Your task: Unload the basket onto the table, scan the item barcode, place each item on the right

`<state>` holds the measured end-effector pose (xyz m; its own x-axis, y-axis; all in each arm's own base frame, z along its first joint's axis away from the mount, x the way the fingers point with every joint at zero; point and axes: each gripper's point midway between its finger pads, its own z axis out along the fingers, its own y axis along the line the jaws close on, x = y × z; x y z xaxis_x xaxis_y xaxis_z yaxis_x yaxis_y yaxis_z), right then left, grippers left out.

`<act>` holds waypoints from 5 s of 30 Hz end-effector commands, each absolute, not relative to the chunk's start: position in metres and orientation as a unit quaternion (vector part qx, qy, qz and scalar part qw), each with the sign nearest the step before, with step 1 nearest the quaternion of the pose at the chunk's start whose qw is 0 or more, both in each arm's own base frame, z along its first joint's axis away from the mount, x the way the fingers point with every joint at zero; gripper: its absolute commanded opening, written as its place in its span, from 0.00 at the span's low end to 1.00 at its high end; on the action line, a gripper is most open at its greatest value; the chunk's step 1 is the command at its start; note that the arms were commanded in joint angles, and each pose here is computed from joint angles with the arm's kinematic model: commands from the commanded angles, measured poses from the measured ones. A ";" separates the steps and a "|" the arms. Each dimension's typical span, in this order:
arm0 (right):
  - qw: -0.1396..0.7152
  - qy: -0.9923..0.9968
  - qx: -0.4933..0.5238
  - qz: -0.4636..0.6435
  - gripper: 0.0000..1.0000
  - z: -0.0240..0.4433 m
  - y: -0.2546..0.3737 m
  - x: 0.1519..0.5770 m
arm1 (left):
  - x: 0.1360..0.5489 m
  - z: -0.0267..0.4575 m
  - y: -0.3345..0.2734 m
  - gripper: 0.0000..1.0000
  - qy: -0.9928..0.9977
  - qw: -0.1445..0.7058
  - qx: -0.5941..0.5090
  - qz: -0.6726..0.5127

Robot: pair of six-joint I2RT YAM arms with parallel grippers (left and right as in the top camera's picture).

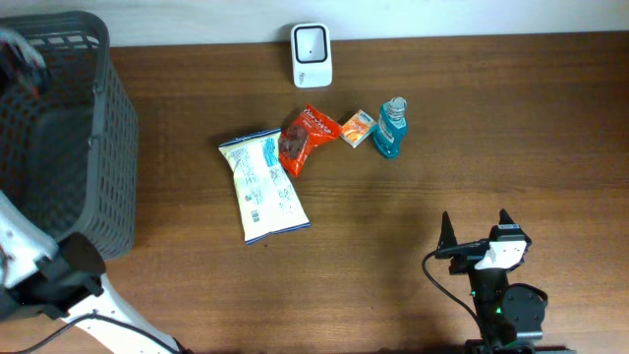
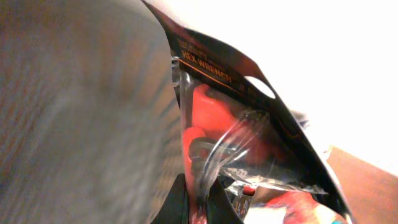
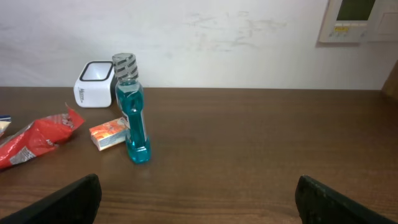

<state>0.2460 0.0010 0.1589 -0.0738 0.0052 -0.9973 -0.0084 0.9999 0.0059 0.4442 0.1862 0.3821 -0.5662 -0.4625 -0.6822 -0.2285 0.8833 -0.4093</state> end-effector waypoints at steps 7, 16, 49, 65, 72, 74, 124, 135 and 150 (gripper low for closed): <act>0.679 0.734 0.003 0.008 0.99 0.156 0.001 0.246 | 0.420 0.447 -0.031 0.00 0.877 0.438 -0.010 -0.198; 0.679 0.734 0.003 0.008 0.98 0.156 0.001 0.246 | 0.426 0.235 -0.175 0.00 0.977 0.127 0.108 -0.130; 0.679 0.734 0.004 0.007 0.98 0.156 0.001 0.246 | 0.440 0.371 -0.030 0.00 0.934 0.330 -0.036 -0.135; 0.679 0.734 0.004 0.007 0.99 0.156 0.001 0.246 | 0.294 0.298 0.035 0.00 0.978 0.154 -0.123 0.064; 0.679 0.734 0.003 0.008 0.98 0.156 0.001 0.246 | 0.284 0.268 0.083 0.00 0.967 0.106 -0.201 0.112; 0.679 0.734 0.004 0.007 0.98 0.156 0.001 0.246 | 0.278 0.269 0.100 0.00 0.961 0.103 -0.225 0.126; 0.740 0.586 -0.128 0.304 0.99 0.315 0.094 0.196 | 0.369 0.378 0.161 0.99 0.852 0.407 -0.329 0.025; 0.445 0.785 -0.130 0.410 0.99 0.359 0.131 0.293 | 0.364 0.372 0.159 0.99 0.858 0.392 -0.332 0.024; 0.236 0.948 0.203 0.073 0.92 0.234 0.094 0.422 | 0.364 0.372 0.159 0.99 0.858 0.392 -0.332 0.024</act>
<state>0.4070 0.1048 0.2510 -0.8765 0.2308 -0.4225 0.1111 0.9509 0.2889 0.3640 0.1565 0.3680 -0.4893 -0.5444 -0.6813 -0.5787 0.7871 -0.2134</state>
